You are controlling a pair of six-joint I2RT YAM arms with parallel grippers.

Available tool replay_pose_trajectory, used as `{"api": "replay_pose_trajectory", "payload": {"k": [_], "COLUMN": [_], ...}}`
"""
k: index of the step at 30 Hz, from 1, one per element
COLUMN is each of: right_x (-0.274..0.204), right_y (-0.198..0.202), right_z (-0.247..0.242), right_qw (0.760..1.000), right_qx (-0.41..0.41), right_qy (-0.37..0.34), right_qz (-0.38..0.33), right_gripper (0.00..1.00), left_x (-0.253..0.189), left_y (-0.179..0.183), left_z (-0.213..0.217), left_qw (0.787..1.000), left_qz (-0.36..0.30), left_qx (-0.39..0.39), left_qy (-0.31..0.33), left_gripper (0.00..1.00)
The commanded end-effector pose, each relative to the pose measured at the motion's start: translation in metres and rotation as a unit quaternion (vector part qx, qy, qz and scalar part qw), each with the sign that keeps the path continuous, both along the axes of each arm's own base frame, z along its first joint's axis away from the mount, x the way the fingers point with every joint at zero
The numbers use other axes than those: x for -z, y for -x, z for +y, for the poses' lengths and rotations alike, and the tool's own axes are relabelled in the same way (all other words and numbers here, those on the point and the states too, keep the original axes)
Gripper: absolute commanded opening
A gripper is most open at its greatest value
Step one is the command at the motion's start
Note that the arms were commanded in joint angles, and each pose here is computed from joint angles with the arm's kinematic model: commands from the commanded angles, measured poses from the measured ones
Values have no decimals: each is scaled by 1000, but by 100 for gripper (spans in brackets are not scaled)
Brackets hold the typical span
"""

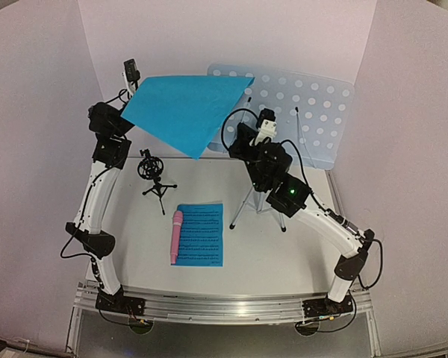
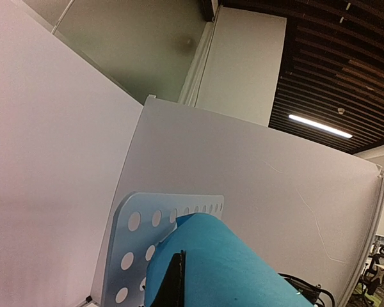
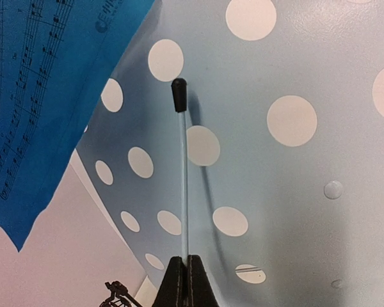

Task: Set up the instrument practice props

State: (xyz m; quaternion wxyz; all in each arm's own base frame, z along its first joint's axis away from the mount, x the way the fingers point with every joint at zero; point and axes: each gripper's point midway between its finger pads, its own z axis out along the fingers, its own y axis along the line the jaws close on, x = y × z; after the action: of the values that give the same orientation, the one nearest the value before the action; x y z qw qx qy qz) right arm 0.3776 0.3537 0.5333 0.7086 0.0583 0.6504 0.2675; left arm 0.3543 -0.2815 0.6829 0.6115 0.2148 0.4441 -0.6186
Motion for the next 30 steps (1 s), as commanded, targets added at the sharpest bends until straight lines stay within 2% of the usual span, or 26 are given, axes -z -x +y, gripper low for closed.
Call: {"api": "replay_pose_trajectory", "payload": {"k": [1, 21, 30], "right_x": [-1, -11, -14], "right_y": [9, 18, 17], "right_z": [7, 13, 0], "right_qw": [999, 997, 999], "right_qx": [-36, -74, -46], "right_qy": [19, 6, -2], "right_qz": [-1, -19, -16], "right_gripper": [0, 0, 0], "left_x": [-7, 52, 102], "left_y": [2, -27, -12], "left_z": [0, -37, -49], "left_qw": [1000, 997, 978], "left_qz": [-25, 48, 62], "left_qx": [-14, 11, 22], "left_qy": [11, -56, -196], "left_gripper": [0, 0, 0]}}
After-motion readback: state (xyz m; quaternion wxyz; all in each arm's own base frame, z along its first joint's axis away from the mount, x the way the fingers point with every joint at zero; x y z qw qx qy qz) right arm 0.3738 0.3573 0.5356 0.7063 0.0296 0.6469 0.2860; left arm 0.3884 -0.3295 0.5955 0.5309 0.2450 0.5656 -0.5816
